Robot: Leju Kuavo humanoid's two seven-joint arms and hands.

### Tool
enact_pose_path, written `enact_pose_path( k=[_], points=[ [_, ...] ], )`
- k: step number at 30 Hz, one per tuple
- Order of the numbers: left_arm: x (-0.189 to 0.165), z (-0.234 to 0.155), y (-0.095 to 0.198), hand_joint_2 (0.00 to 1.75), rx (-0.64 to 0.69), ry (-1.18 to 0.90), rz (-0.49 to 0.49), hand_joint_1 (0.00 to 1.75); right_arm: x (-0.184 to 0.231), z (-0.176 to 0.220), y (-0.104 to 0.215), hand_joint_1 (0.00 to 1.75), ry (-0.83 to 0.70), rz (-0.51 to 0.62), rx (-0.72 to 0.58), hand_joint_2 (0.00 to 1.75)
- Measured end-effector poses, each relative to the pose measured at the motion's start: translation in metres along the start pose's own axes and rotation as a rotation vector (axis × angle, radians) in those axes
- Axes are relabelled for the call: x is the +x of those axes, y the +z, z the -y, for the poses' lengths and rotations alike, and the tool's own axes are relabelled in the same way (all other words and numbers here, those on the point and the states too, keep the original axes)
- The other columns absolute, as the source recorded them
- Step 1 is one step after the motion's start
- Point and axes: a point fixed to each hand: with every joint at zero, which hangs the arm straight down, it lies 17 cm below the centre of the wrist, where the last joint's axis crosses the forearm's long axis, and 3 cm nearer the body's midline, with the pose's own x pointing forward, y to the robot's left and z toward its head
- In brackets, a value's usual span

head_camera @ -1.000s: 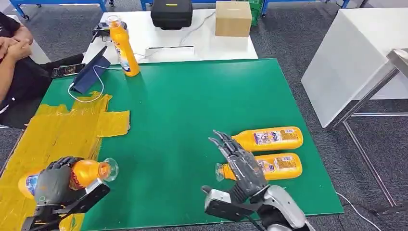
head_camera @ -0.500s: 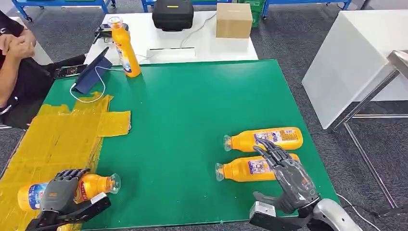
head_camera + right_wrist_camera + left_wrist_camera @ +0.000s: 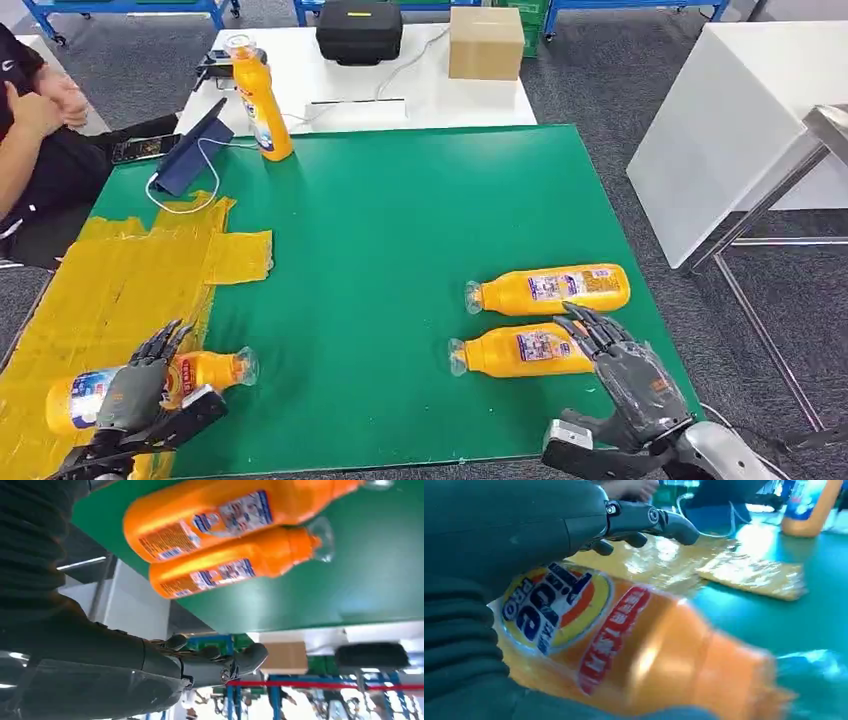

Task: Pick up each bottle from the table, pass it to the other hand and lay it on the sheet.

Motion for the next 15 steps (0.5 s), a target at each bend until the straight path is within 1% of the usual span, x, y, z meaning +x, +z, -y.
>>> enact_pose_path(
  k=[4,8,12,15],
  points=[
    [0.031,-0.018,-0.007,0.0,0.069,0.256,0.025,0.0,-0.015,-0.013,0.005,0.0,0.039,-0.073,0.023,1.75],
    [0.044,-0.034,-0.011,0.0,0.11,0.357,0.045,0.0,-0.021,-0.022,0.007,0.0,0.046,-0.096,0.042,1.75],
    [0.062,-0.056,-0.012,0.0,0.148,0.633,0.091,0.0,-0.034,-0.034,0.009,0.0,0.054,-0.149,0.066,1.75],
    [0.07,-0.078,-0.009,0.0,0.198,0.769,0.123,0.0,-0.043,-0.04,0.011,0.0,0.053,-0.18,0.07,1.75]
  ],
)
